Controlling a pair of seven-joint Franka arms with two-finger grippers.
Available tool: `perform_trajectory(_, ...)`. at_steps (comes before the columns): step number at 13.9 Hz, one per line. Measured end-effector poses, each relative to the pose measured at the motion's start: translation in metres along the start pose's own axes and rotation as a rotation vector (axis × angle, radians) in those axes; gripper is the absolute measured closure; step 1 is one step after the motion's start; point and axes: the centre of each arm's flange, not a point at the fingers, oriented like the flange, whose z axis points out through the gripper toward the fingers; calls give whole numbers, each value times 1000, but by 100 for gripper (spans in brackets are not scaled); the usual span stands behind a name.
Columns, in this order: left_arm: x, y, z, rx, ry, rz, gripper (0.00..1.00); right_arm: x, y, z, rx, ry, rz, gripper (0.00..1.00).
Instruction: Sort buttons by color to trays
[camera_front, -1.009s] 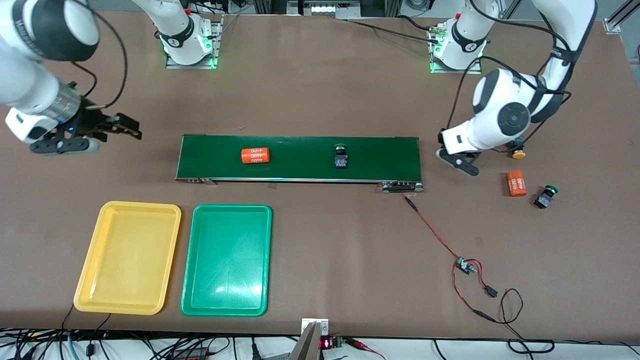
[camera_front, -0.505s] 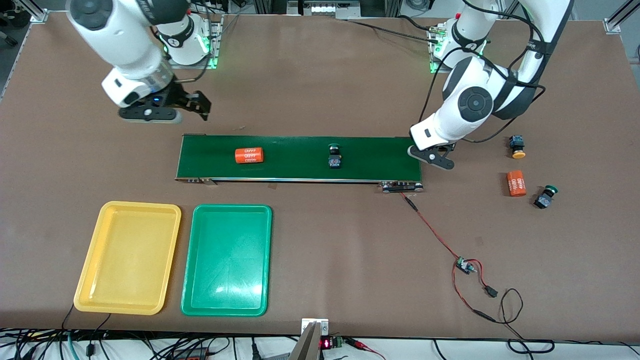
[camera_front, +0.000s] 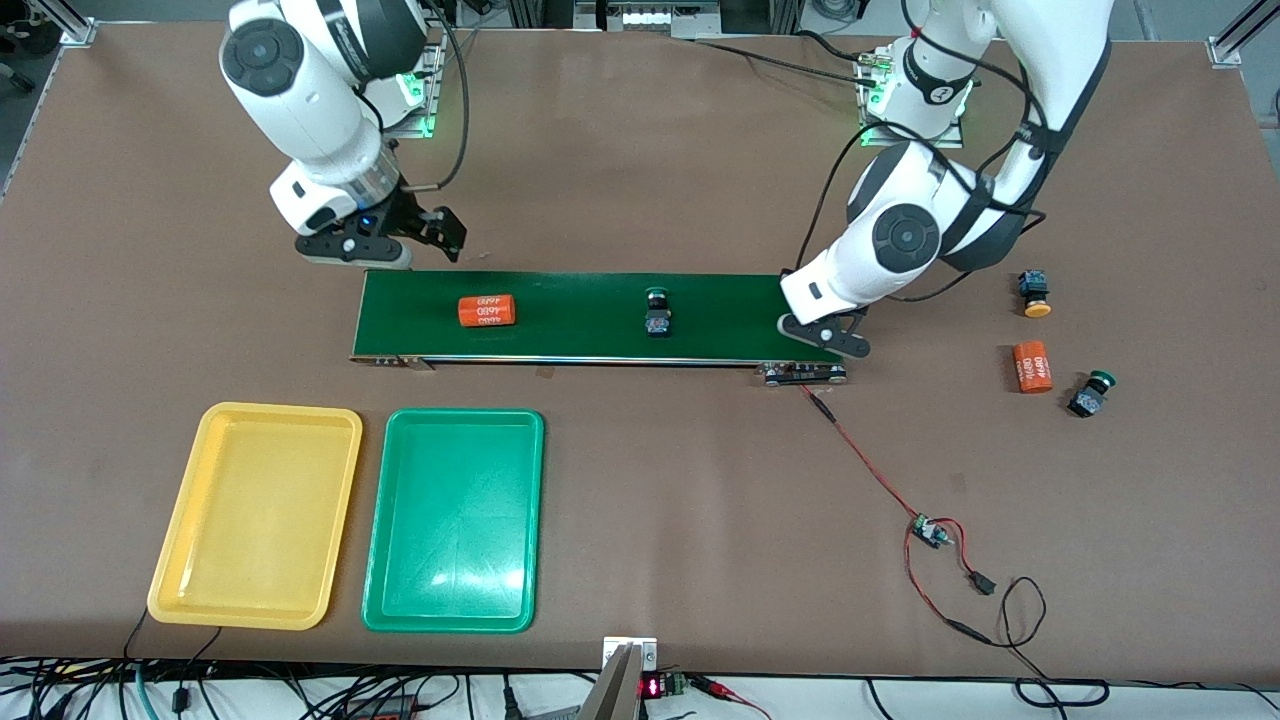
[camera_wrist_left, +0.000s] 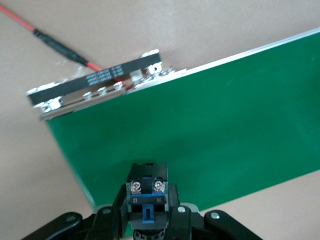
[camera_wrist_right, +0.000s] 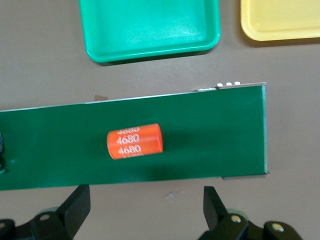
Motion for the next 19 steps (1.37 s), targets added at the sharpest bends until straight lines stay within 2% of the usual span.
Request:
perform_trajectory(3, 9, -1, 9, -17, -12, -9, 67, 1, -10, 24, 11, -29, -12, 0)
perform_trajectory(6, 11, -3, 17, -24, -25, -13, 66, -2, -20, 42, -18, -29, -17, 0)
perform_trajectory(7, 12, -4, 18, -26, -27, -13, 62, -5, -25, 49, -37, -29, -28, 0)
perform_trajectory(9, 14, -3, 14, -27, -19, -13, 44, -8, -31, 64, -66, -37, -57, 0)
perform_trajectory(13, 25, -24, -21, -15, 47, -44, 5, -13, -39, 79, -68, -53, -49, 0)
perform_trajectory(14, 24, -44, -31, -3, 49, -57, 0, -15, -45, 81, -63, -48, -51, 0)
perform_trajectory(19, 8, -172, -40, -19, -6, -55, 0, -16, -53, 96, -51, -36, -57, 0)
